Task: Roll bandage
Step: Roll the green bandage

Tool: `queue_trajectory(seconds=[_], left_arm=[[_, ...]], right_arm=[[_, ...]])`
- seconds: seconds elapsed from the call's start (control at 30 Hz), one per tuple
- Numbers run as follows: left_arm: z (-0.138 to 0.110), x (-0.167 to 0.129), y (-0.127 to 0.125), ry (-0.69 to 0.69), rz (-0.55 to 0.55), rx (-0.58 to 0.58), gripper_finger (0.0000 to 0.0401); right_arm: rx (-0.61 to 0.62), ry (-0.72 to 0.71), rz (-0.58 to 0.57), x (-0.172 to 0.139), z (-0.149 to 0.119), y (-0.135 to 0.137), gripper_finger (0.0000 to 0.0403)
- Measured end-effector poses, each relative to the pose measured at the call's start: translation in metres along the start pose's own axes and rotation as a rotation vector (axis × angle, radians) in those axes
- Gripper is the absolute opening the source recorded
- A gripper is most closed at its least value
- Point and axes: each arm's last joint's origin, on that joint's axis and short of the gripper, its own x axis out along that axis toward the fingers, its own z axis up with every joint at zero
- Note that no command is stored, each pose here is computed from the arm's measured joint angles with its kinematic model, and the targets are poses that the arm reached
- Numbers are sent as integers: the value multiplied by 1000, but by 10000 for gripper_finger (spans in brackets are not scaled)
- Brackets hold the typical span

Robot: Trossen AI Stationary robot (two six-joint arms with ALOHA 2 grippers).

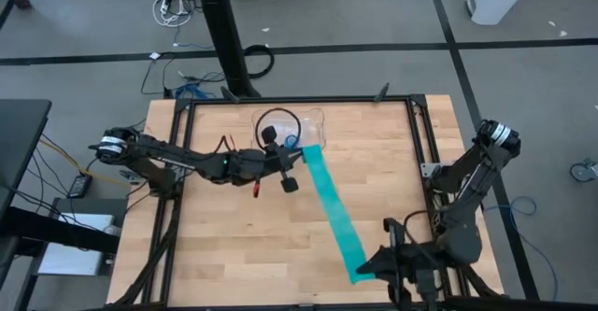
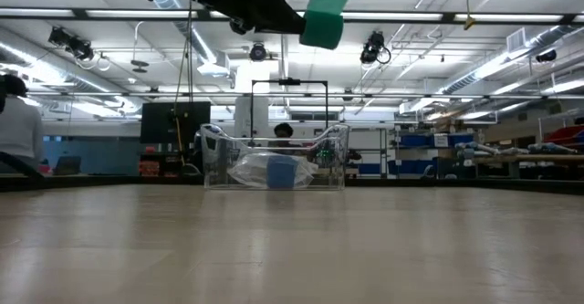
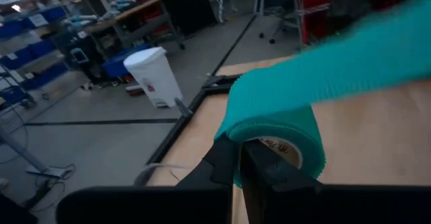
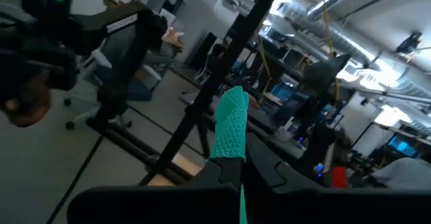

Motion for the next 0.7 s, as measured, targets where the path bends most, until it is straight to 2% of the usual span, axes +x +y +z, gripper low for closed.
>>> queue_trajectory(seconds=[0.43, 0.57, 0.7], left_arm=[[7, 6, 12, -90, 3, -45, 16], [11, 6, 12, -106, -26, -49, 16], [15, 5, 10, -119, -54, -52, 16]], right_arm=[[88, 98, 115, 5, -28, 64, 1], [77, 183, 50, 9, -44, 80, 12], [12, 288, -64, 12, -63, 93, 53]])
